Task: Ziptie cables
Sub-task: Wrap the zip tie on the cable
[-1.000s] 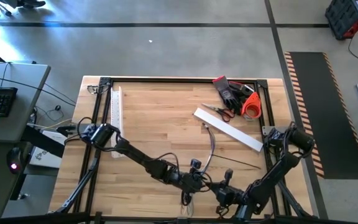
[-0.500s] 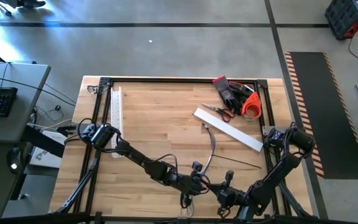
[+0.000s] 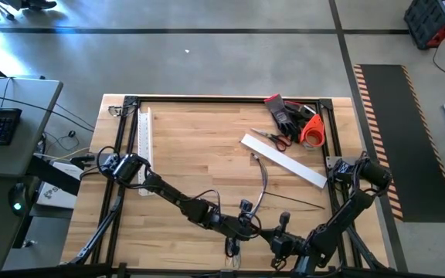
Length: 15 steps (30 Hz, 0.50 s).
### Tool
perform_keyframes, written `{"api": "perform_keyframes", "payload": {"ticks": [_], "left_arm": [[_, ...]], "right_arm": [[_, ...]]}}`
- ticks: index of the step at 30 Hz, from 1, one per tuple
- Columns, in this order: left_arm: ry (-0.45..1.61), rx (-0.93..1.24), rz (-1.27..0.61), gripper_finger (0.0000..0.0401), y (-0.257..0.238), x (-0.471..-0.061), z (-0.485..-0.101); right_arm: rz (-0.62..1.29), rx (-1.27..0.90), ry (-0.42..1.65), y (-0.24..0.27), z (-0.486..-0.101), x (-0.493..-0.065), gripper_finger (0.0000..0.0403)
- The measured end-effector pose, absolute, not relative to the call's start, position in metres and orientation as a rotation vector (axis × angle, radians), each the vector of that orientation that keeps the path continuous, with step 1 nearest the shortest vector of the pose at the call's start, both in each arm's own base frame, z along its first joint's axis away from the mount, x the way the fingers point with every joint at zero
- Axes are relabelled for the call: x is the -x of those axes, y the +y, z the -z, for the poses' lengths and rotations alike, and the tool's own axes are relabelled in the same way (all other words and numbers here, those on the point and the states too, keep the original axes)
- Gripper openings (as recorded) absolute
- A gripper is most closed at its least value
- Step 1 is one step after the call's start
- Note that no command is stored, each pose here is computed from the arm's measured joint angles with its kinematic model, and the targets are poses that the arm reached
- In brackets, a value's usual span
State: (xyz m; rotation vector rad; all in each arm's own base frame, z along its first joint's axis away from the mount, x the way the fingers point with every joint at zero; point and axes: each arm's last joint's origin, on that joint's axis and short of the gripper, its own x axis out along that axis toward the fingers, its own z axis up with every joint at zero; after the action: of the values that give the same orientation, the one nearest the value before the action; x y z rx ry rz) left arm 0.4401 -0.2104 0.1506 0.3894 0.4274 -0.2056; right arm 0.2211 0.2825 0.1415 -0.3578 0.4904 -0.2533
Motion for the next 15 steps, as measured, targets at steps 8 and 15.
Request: {"api": "perform_keyframes", "payload": {"ticks": [8, 15], "left_arm": [[0.500, -0.423, 0.169, 0.0003, -0.208, -0.435, -0.152], [0.564, -0.459, 0.137, 0.0001, -0.206, -0.426, -0.163]], "right_arm": [[0.256, 0.340, 0.531, 0.280, -0.138, -0.216, 0.0000], [0.274, 0.297, 0.576, 0.280, -0.134, -0.197, 0.0000]]}}
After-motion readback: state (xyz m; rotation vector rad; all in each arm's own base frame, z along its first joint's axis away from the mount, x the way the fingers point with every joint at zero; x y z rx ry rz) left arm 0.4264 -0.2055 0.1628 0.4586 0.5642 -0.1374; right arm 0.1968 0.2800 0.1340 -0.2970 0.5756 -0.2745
